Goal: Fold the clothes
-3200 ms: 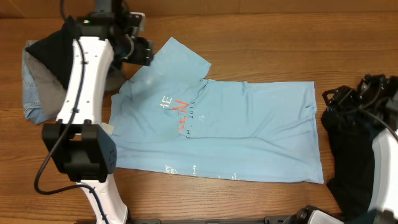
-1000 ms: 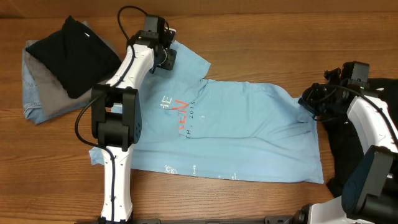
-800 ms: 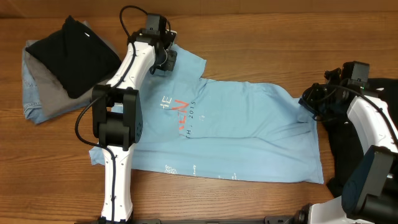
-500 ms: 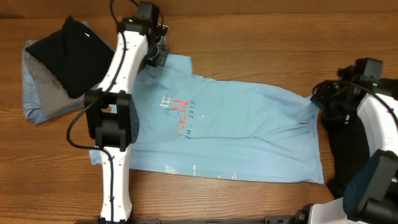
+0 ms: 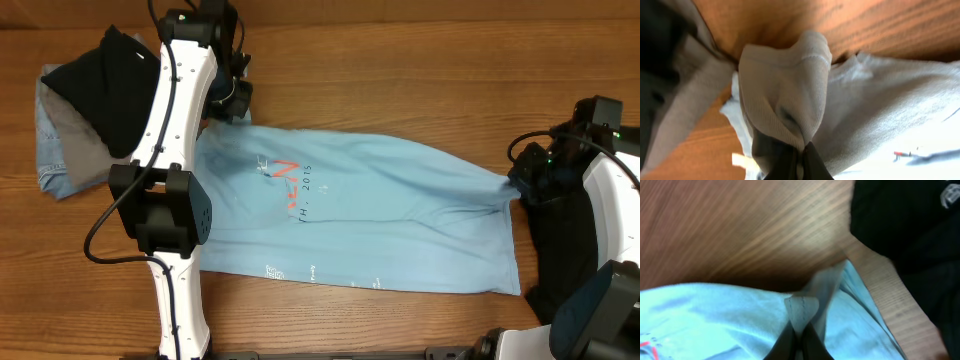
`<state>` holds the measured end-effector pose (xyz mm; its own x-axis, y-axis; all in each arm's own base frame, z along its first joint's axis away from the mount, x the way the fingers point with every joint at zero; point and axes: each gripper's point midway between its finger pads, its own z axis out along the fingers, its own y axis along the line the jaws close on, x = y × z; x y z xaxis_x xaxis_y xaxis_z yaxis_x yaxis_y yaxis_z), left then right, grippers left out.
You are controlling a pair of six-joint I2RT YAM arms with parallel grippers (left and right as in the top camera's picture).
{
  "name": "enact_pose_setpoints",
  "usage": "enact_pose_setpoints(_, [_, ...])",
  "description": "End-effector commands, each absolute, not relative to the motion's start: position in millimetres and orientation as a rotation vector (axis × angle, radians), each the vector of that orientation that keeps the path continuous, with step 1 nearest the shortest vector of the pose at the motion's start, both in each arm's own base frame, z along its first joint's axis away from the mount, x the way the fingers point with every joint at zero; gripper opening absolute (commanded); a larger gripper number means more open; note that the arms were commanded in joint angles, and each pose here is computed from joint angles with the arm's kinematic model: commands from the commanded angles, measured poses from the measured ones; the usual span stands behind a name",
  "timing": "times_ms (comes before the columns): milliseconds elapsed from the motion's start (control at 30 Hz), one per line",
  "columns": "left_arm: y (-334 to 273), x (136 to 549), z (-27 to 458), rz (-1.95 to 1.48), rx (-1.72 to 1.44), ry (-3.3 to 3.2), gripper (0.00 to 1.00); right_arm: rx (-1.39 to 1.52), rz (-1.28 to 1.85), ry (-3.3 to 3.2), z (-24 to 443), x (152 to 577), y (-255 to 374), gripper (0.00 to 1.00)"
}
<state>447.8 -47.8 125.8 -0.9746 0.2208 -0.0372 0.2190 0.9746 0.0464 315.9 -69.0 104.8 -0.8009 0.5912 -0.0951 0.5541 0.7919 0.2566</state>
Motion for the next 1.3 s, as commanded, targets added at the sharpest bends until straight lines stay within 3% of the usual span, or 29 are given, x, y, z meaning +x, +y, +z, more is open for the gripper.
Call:
enact_pose_setpoints(0, [-41,430,141,0.095,0.327,3.126,0.04,0.965,0.253,2.817,112,307,-77,0.04])
enact_pose_setpoints(267, [-16,393,131,0.125,0.220,3.281,0.04,1.160,0.233,2.869,105,271,-91,0.04])
enact_pose_setpoints(533, [-1,320,112,0.013,0.070,3.458,0.04,1.141,0.343,2.943,83,253,-77,0.05])
enact_pose_setpoints(833, [3,274,82,0.042,0.056,3.615,0.04,1.280,0.171,3.011,51,216,-82,0.04])
enact_pose_setpoints(933, [4,268,79,0.056,0.057,3.638,0.09,1.294,0.152,3.040,51,208,-81,0.04])
enact_pose_setpoints(1067, [9,268,79,0.121,0.015,3.637,0.31,1.308,0.127,3.072,53,200,-80,0.04])
enact_pose_setpoints(1133, [9,268,79,0.124,0.010,3.637,0.35,1.349,0.088,3.074,53,195,-82,0.04])
enact_pose_setpoints(1167, [9,268,79,0.125,0.010,3.637,0.36,1.351,0.076,3.073,53,194,-83,0.13])
enact_pose_setpoints(1200, [9,268,79,0.126,0.011,3.636,0.39,1.353,0.075,3.074,53,194,-83,0.42])
enact_pose_setpoints(1267, [9,270,78,0.124,0.010,3.626,0.41,1.362,0.074,3.079,54,192,-82,0.48])
